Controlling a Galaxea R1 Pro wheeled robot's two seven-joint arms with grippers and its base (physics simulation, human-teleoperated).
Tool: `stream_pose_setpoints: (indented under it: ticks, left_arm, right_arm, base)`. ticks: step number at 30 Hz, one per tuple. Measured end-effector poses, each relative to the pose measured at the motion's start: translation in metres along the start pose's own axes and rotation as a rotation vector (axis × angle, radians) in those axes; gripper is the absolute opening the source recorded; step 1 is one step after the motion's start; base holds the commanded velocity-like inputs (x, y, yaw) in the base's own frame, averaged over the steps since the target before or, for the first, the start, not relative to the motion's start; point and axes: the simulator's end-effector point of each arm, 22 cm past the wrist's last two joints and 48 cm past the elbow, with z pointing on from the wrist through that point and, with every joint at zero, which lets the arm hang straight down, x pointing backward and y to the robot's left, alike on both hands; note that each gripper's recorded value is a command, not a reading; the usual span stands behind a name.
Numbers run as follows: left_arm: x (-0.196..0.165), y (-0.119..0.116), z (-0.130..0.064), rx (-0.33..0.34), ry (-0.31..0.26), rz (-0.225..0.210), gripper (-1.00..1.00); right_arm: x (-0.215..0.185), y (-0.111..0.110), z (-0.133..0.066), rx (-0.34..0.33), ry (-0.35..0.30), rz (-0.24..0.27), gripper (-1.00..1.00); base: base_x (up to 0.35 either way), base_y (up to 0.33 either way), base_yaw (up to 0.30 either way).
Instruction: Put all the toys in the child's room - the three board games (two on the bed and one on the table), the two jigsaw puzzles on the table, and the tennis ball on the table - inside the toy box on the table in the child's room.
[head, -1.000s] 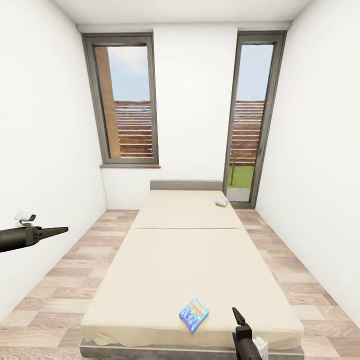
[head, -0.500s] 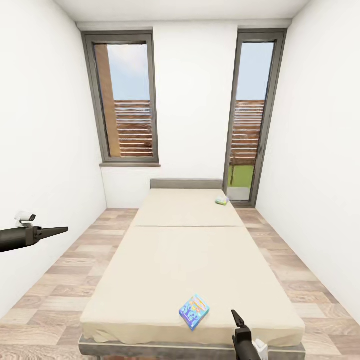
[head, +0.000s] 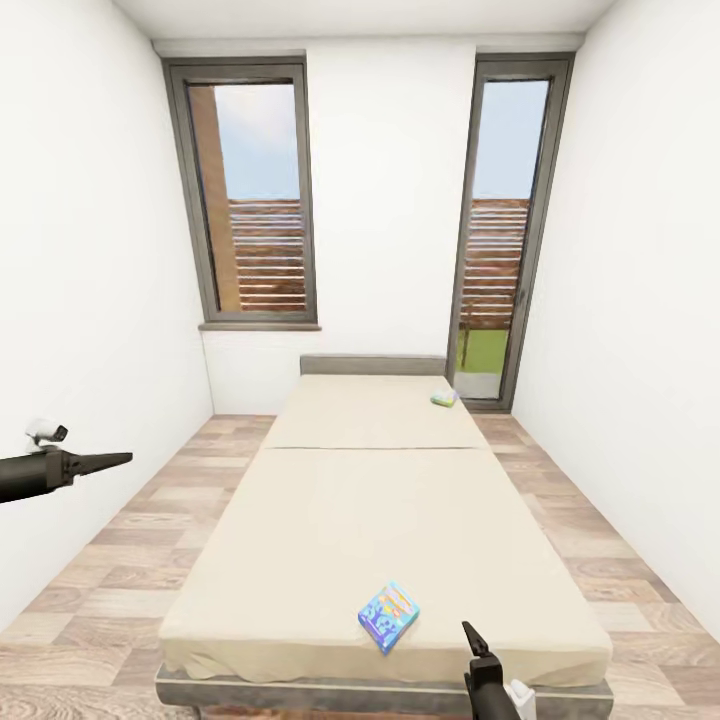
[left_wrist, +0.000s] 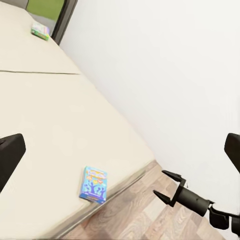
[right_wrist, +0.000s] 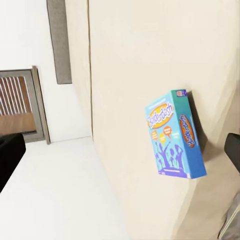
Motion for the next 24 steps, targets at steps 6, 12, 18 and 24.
stream_pose_setpoints:
  ticks: [6,12,18,24]
  left_arm:
    - [0.008,0.007,-0.004,-0.013,0.003,-0.030,1.00]
    - [0.016,0.013,-0.006,-0.020,0.005,-0.052,1.00]
    - [0.026,0.018,-0.005,-0.021,0.006,-0.056,1.00]
    - [0.036,0.023,-0.004,-0.021,0.006,-0.057,1.00]
  right_arm:
    - [0.001,-0.010,0.003,0.001,0.004,-0.006,1.00]
    - [0.005,-0.020,0.006,-0.004,0.011,-0.008,1.00]
    - [0.008,-0.030,0.009,-0.006,0.017,-0.005,1.00]
    - [0.012,-0.040,0.012,-0.004,0.023,-0.004,1.00]
  base:
    - [0.000,0.000,0.000]
    - [0.000,0.000,0.000]
    - [0.000,0.000,0.000]
    - [0.000,0.000,0.000]
